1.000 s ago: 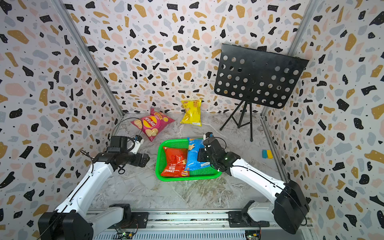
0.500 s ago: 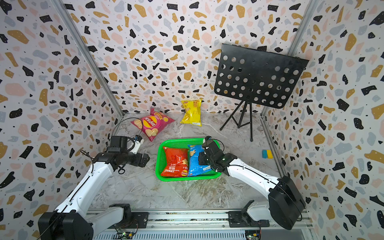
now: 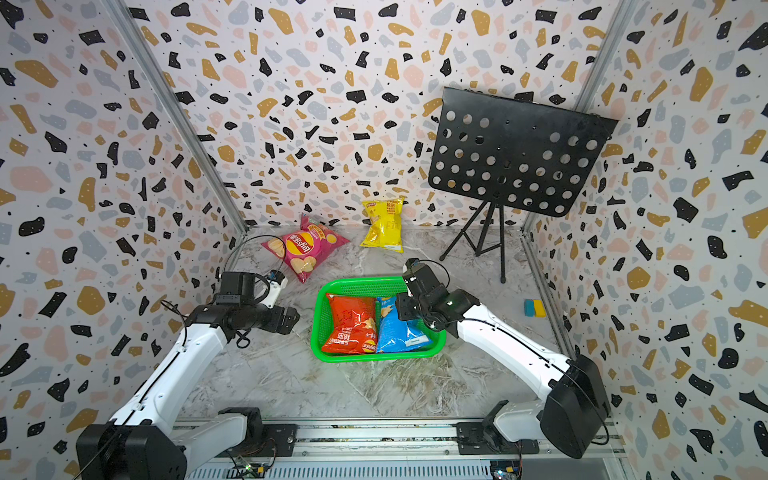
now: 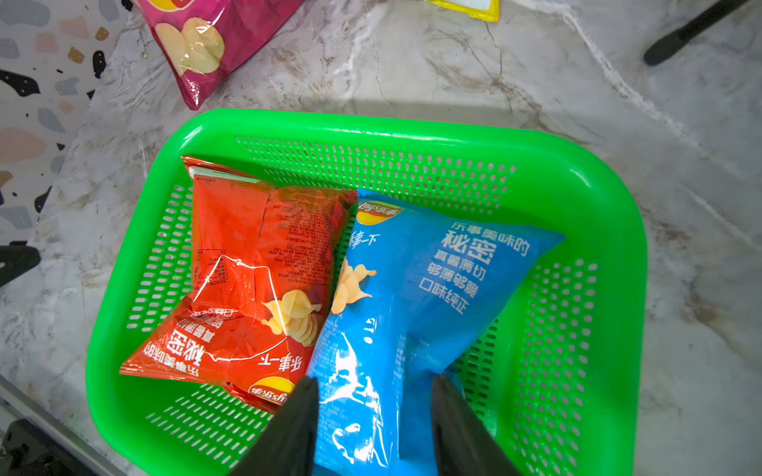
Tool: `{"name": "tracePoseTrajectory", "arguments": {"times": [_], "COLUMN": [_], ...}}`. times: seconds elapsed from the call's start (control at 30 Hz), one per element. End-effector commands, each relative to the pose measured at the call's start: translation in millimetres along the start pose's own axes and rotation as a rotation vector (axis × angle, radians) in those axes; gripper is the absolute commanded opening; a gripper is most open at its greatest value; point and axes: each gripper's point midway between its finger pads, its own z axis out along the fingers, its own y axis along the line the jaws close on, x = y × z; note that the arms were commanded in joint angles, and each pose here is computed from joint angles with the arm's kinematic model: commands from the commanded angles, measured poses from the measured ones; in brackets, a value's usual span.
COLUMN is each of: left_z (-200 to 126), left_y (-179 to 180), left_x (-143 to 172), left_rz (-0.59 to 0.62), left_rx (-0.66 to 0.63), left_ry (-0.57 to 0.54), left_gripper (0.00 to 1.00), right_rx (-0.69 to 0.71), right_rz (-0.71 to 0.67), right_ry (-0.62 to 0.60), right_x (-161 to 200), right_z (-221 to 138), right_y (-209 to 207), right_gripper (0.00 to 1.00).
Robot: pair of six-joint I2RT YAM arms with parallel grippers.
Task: Put the potato chips into the basket
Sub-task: Place the potato chip in the basket.
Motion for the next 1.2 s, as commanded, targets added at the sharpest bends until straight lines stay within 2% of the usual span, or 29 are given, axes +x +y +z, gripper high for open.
{"name": "tracePoseTrajectory", "arguments": {"times": [0.0,0.23,0.37,0.6,0.73,0.87,1.07,1.17], "left_z": [0,1,1,1,1,1,0,0], "left_y": [0,0,1,1,0,0,0,0], "left_x": [-3,-2,-3,-2,-2,-3,-4,-4], "left_rz": [-0.008,-0.008,-0.008,-0.009,-0.010,-0.008,-0.007,-0.009], "left_rx": [0.001,0.001,0.001,0.002,0.003,0.003,0.003,0.006], "left_ry": [-0.022,-0.020,-0.020,-0.017,-0.018,-0.021,-0.023,-0.025], "left_gripper": [1.00,1.00,1.00,1.00,1.00,1.00,1.00,1.00], "right_rx": [0.002,-0.032,-0.016,0.038,0.040,0.027,-0.028,-0.040], "right_rz": [-0.023,0.002,0.019,0.022,0.016,-0.005,-0.060,-0.096], "right_ry": [0.104,0.211,0.243,0.309,0.318,0.296,0.177,0.127], "right_x": [20,52,73,105,107,94,52,35], "right_z": [5,25,37,53,51,35,-3,-11], "right_y": [-2,-2,-11,-29,-30,-25,-7,-2], "right_gripper": [0.42,0.20,0.18,0.21,0.26,0.33,0.50,0.52]}}
